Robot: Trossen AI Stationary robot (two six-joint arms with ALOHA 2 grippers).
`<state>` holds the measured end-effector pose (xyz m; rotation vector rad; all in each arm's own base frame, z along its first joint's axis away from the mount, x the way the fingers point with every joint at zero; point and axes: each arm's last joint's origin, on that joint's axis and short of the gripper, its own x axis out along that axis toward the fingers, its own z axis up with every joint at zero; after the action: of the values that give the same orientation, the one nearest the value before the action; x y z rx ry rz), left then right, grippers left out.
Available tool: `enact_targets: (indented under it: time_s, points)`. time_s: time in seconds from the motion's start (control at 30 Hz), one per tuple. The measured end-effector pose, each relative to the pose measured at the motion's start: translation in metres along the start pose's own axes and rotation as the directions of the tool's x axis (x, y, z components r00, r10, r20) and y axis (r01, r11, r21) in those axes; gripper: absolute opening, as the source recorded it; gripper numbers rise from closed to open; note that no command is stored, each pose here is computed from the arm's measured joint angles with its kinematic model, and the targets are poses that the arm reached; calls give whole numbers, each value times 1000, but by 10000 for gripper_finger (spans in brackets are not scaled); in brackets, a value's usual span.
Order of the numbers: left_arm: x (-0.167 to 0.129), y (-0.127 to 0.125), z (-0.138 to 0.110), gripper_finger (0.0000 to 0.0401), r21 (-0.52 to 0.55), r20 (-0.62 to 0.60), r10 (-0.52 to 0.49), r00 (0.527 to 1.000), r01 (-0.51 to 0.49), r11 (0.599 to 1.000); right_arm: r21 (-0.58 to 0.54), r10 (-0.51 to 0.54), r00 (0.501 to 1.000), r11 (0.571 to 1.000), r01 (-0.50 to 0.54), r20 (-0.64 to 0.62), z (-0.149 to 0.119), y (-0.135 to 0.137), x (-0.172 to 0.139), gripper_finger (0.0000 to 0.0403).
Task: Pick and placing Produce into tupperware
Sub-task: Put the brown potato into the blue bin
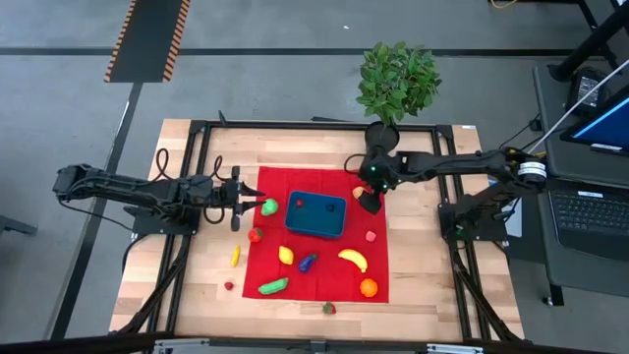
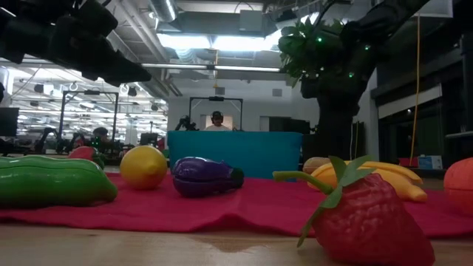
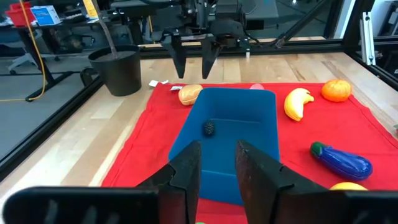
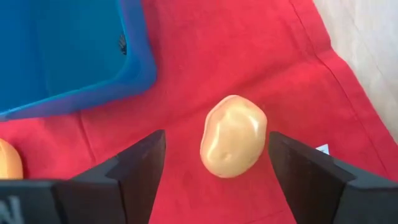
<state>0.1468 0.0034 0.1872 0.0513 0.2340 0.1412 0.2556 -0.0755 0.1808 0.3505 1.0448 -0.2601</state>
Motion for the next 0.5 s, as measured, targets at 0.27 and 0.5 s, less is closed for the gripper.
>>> enact_targets:
  time_s: [0.27, 0.5]
  points:
    - [0, 0, 0, 76, 1, -3, 0, 1000, 0, 1000, -30, -5, 1000, 1000, 4, -20, 1, -1, 15, 283]
    - [0, 0, 0, 67, 1, -4, -1, 1000, 1, 1000, -52, -54, 997, 997, 52, -48, -1, -5, 29, 283]
